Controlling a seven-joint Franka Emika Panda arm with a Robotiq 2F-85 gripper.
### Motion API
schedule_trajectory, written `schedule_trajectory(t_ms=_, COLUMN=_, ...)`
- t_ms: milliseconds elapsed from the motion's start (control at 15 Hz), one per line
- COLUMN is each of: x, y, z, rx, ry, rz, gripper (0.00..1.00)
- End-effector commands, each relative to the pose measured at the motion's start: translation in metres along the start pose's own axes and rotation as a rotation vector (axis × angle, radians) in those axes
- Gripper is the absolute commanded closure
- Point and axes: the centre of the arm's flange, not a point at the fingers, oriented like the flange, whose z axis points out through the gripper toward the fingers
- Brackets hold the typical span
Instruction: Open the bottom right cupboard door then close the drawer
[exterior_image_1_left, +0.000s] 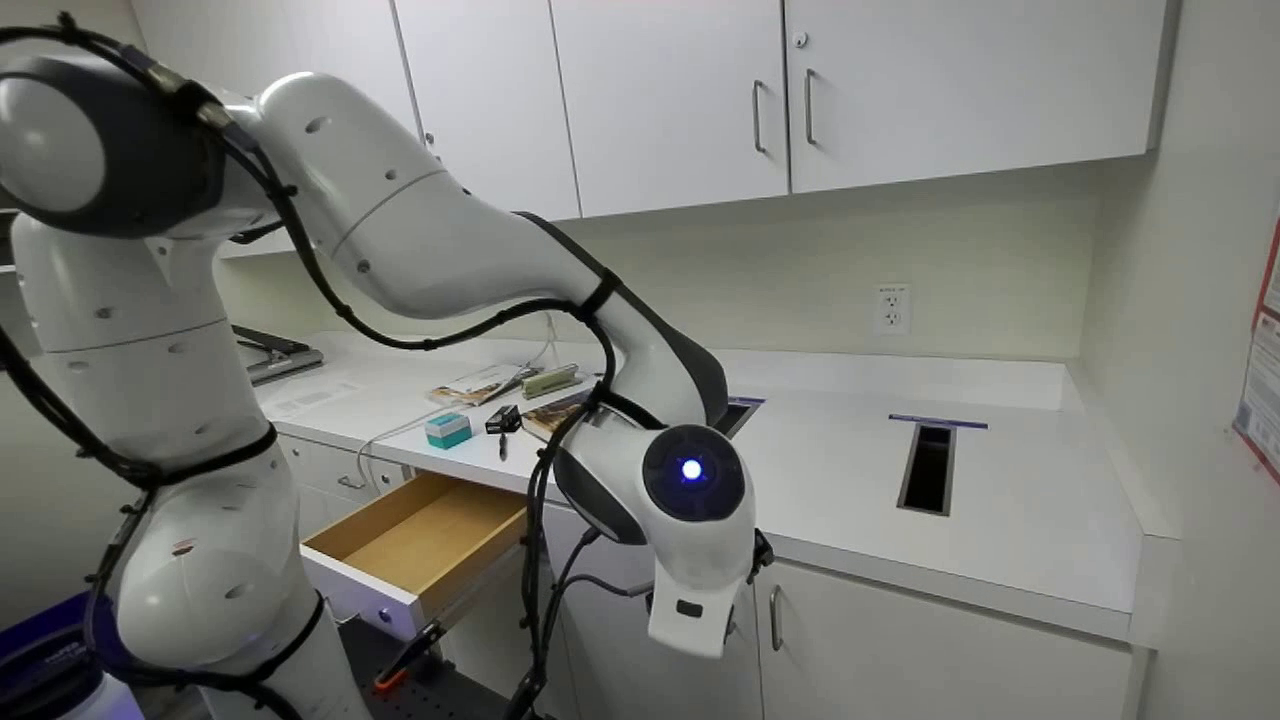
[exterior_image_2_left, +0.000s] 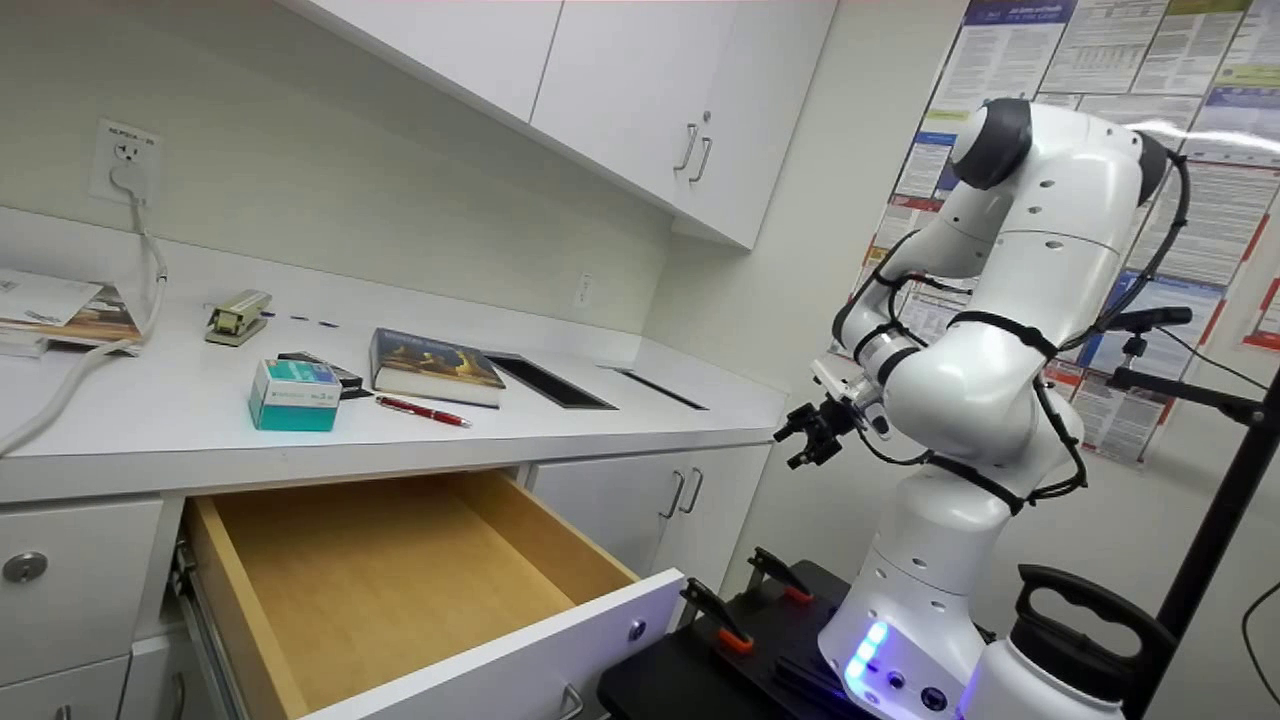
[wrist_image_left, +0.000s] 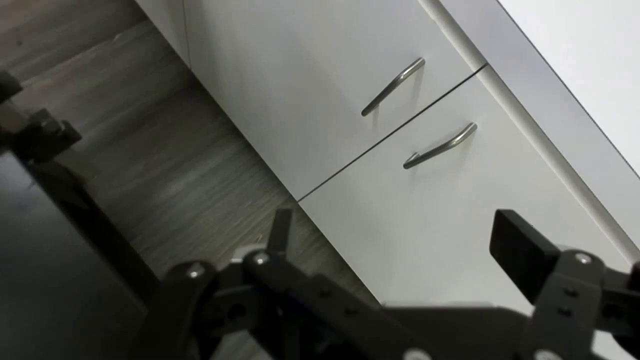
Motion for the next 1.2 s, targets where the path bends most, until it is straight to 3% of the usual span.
schedule_trajectory(t_ms=0, x=0.014, y=0.000, z=0.033, rx=0.061, ry=-0.146, rz=0.131, gripper=0.00)
schedule_trajectory(t_ms=67, x=0.002, y=0.005, z=0.016, rx=0.031, ry=-0.077, rz=0.085, gripper=0.00)
schedule_trajectory(t_ms=467, x=0.004, y=0.004, z=0.023, rx=0.051, ry=-0.107, rz=0.141, gripper=0.00)
schedule_trajectory(t_ms=867, x=0.024, y=-0.007, z=0.039, rx=0.021, ry=-0.106, rz=0.420, gripper=0.00)
schedule_trajectory(t_ms=1133, x=0.037, y=-0.005, z=0.062, rx=0.053, ry=-0.096, rz=0.589, gripper=0.00)
